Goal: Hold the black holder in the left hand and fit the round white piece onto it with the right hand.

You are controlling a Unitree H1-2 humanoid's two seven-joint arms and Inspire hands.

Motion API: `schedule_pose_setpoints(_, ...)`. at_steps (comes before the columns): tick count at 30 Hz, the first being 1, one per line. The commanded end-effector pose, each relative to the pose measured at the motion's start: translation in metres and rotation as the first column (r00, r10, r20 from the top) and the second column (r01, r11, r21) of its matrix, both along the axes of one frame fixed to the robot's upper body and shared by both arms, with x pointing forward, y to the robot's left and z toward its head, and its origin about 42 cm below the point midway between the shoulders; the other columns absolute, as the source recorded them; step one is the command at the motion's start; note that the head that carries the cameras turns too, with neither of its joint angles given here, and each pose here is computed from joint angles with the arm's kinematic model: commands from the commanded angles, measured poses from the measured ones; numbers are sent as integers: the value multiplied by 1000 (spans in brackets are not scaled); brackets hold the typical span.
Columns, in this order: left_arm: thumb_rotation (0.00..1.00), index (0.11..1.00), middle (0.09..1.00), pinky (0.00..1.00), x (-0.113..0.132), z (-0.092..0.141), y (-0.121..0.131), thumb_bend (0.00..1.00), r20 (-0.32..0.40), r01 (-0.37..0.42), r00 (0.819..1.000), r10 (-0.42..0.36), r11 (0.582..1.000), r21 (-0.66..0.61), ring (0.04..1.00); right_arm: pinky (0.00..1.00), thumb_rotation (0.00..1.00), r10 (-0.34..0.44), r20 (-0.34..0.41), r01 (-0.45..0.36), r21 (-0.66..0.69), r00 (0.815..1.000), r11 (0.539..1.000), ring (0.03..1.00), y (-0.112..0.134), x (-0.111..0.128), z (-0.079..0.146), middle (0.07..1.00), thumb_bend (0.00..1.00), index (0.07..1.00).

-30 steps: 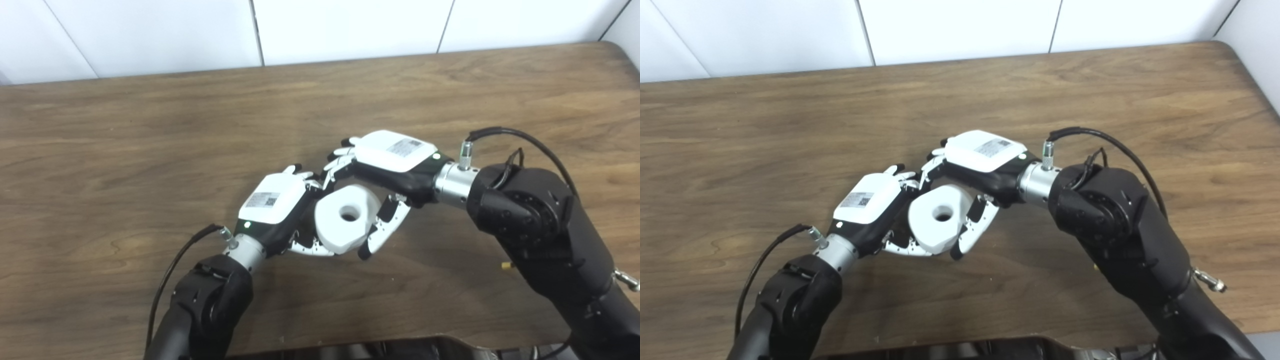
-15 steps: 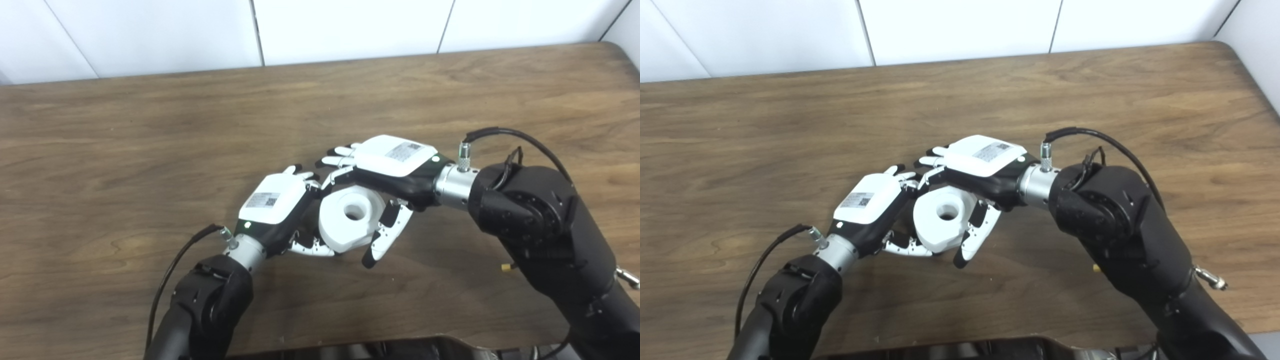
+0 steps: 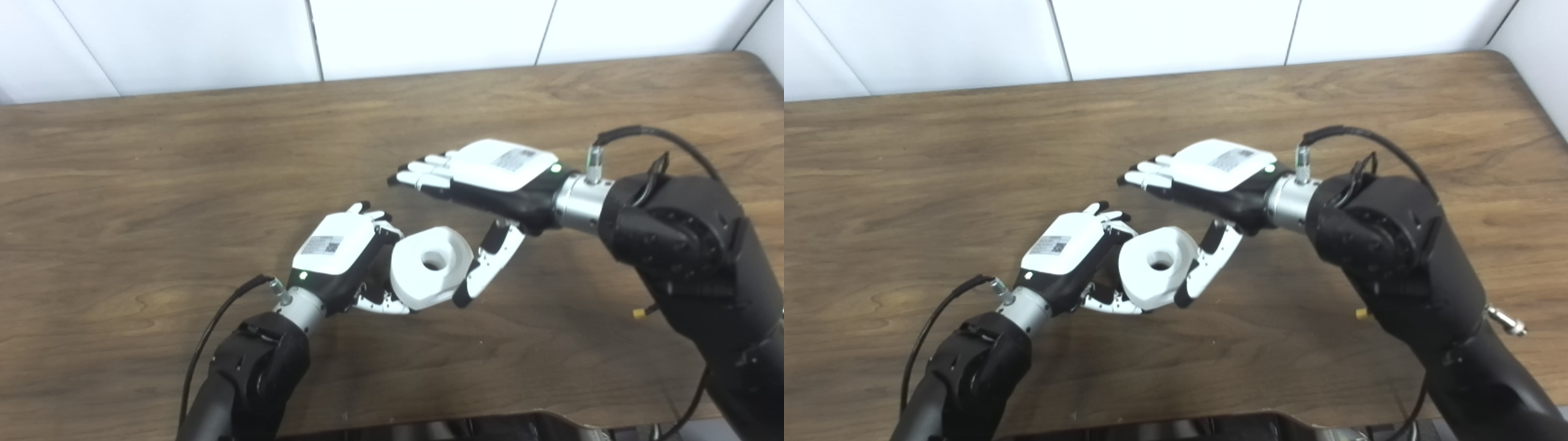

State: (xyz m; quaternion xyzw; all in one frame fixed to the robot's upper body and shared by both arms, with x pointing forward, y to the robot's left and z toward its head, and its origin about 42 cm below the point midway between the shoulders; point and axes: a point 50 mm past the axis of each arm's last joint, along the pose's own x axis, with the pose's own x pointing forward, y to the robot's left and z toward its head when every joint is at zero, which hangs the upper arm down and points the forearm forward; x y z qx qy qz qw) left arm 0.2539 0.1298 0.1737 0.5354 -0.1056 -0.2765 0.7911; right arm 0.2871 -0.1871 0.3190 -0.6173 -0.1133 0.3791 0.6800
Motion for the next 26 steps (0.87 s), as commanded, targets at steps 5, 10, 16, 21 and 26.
schedule_pose_setpoints(5,62,487,784,988,3,-2,-2,521,-8,15,1000,-15,1000,19,885,1000,515,-26,72,24,34,997,999,1000,-15,-4,30,1000,1000,1000)
schedule_pose_setpoints(10,62,487,781,988,3,-3,-1,521,-11,15,1000,-15,1000,21,886,1000,490,-53,76,49,47,996,998,1000,-26,-6,42,1000,1000,1000)
schedule_pose_setpoints(16,62,487,777,989,4,-3,0,521,-12,15,1000,-14,1000,24,881,1000,490,-91,99,87,39,991,995,1000,-44,-8,55,1000,1000,1000)
schedule_pose_setpoints(21,62,487,771,990,4,-2,1,521,-17,17,1000,-16,999,27,881,1000,507,-121,102,118,35,987,992,1000,-54,-8,61,1000,1000,1000)
schedule_pose_setpoints(26,62,487,766,995,5,0,1,521,-27,27,999,-26,999,27,876,1000,517,-132,102,130,34,986,991,1000,-57,-8,61,1000,1000,1000)
